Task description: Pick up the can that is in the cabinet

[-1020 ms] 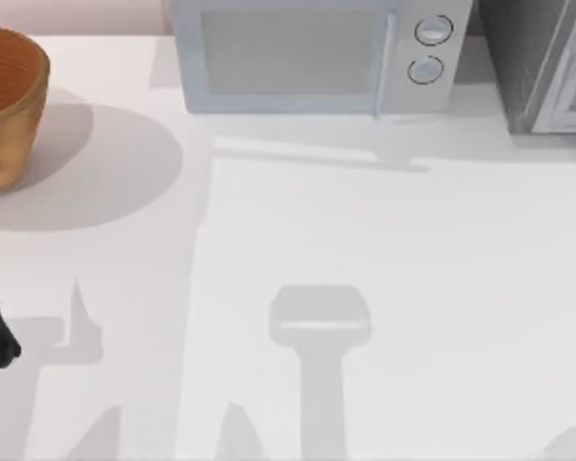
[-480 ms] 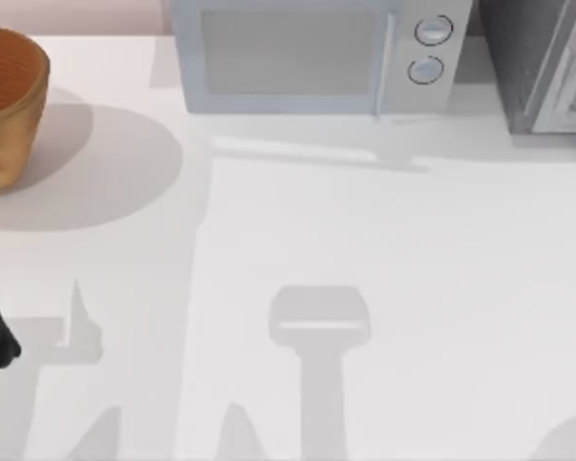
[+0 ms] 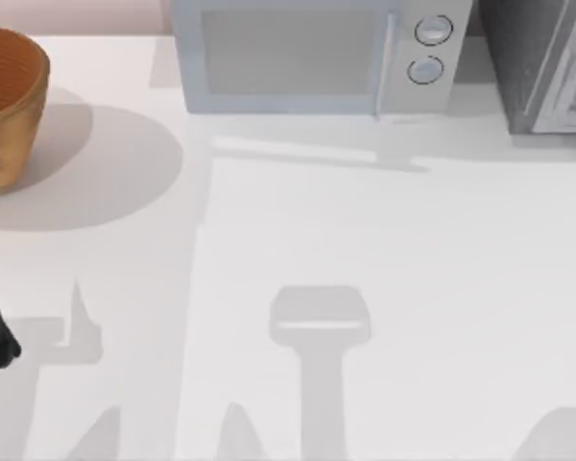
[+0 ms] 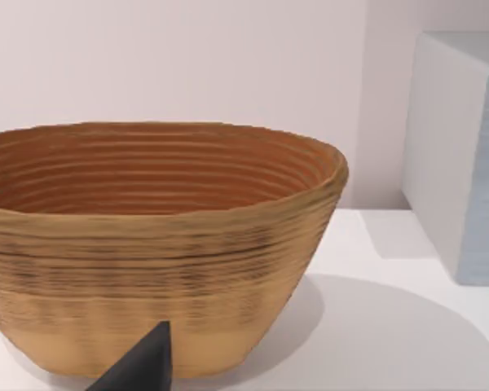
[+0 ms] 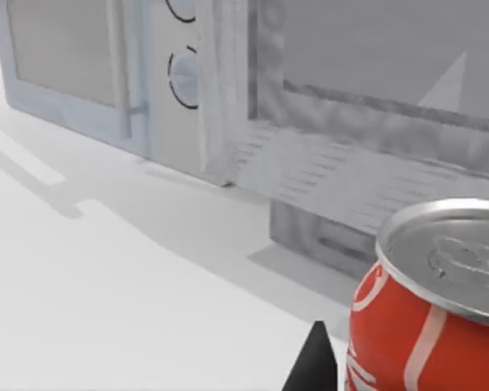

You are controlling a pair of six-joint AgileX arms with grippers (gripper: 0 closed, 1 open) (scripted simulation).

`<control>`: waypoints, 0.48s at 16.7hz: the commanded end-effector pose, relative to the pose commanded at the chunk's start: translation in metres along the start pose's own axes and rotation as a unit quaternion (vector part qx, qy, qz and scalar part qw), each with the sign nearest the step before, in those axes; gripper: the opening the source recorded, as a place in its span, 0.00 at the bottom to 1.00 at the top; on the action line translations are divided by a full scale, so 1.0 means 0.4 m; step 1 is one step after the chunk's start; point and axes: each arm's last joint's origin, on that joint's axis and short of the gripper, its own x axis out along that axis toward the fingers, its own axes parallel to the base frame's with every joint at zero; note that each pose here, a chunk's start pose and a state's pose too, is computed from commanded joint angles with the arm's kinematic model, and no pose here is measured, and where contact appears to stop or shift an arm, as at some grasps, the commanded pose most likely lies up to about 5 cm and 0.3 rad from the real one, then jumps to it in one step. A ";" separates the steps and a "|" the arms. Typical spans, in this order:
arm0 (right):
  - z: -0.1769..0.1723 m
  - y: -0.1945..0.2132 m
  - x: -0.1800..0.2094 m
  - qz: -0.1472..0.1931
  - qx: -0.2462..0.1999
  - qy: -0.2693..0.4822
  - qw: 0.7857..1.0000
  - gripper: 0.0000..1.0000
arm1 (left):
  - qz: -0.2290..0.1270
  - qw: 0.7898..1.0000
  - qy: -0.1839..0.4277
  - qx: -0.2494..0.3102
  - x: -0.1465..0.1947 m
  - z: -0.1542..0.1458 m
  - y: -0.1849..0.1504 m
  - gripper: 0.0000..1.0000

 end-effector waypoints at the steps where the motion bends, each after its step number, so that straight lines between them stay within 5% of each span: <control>1: 0.000 0.000 0.000 0.000 0.000 0.000 1.000 0.23 | 0.000 1.000 0.000 0.000 0.000 0.000 0.000 1.00; 8: 0.000 0.000 0.000 0.000 0.000 0.000 1.000 0.75 | 0.000 1.000 0.000 0.000 0.000 0.000 0.000 1.00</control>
